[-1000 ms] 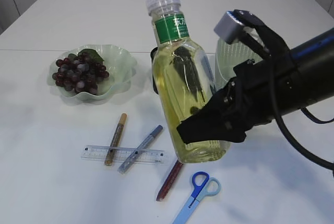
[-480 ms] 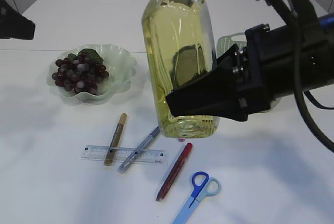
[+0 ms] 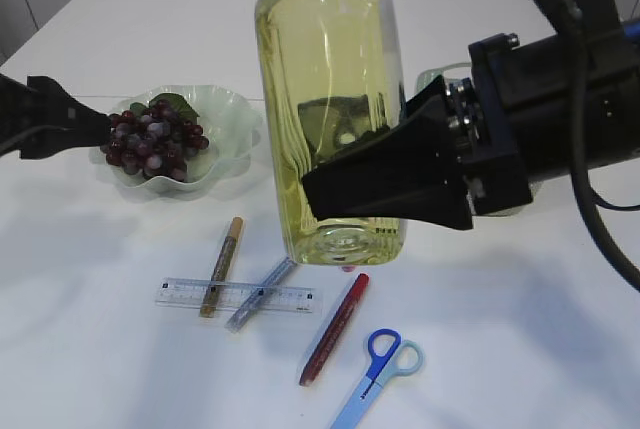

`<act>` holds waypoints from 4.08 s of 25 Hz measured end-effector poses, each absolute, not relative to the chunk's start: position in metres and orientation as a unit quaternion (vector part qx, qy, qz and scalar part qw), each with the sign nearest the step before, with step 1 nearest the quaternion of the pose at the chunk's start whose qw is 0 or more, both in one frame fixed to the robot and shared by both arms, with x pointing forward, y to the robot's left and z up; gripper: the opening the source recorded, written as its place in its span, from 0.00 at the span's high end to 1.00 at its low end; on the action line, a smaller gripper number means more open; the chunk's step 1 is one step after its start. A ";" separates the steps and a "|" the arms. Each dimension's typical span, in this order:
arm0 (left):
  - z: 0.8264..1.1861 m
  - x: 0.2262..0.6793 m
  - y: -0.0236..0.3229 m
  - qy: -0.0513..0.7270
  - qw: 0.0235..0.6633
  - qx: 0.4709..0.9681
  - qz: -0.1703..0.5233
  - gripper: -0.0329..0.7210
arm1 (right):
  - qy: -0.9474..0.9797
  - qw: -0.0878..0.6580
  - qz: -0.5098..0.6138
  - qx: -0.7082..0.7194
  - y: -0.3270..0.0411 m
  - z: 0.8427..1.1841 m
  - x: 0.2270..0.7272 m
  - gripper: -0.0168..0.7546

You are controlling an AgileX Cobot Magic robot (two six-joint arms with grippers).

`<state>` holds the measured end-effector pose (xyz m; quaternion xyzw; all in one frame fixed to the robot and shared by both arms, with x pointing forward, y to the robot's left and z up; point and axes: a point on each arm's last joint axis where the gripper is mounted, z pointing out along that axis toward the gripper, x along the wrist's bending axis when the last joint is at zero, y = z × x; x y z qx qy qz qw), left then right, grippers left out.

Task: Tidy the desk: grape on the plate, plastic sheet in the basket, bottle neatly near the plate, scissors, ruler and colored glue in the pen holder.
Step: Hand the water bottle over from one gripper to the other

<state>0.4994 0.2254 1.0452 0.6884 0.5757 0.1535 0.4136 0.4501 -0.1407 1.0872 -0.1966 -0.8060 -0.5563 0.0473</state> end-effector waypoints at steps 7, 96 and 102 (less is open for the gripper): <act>1.008 0.517 0.219 0.628 0.389 0.668 0.089 0.52 | -0.803 0.050 -0.561 -0.196 -0.140 1.089 0.449 0.37; 1.076 0.475 0.133 0.279 0.654 0.669 -0.217 0.18 | -0.786 0.131 -0.575 -0.188 -0.133 1.080 0.451 0.37; 1.075 0.478 0.117 0.255 0.649 0.679 -0.230 0.18 | -0.786 0.131 -0.574 -0.190 -0.133 1.080 0.451 0.37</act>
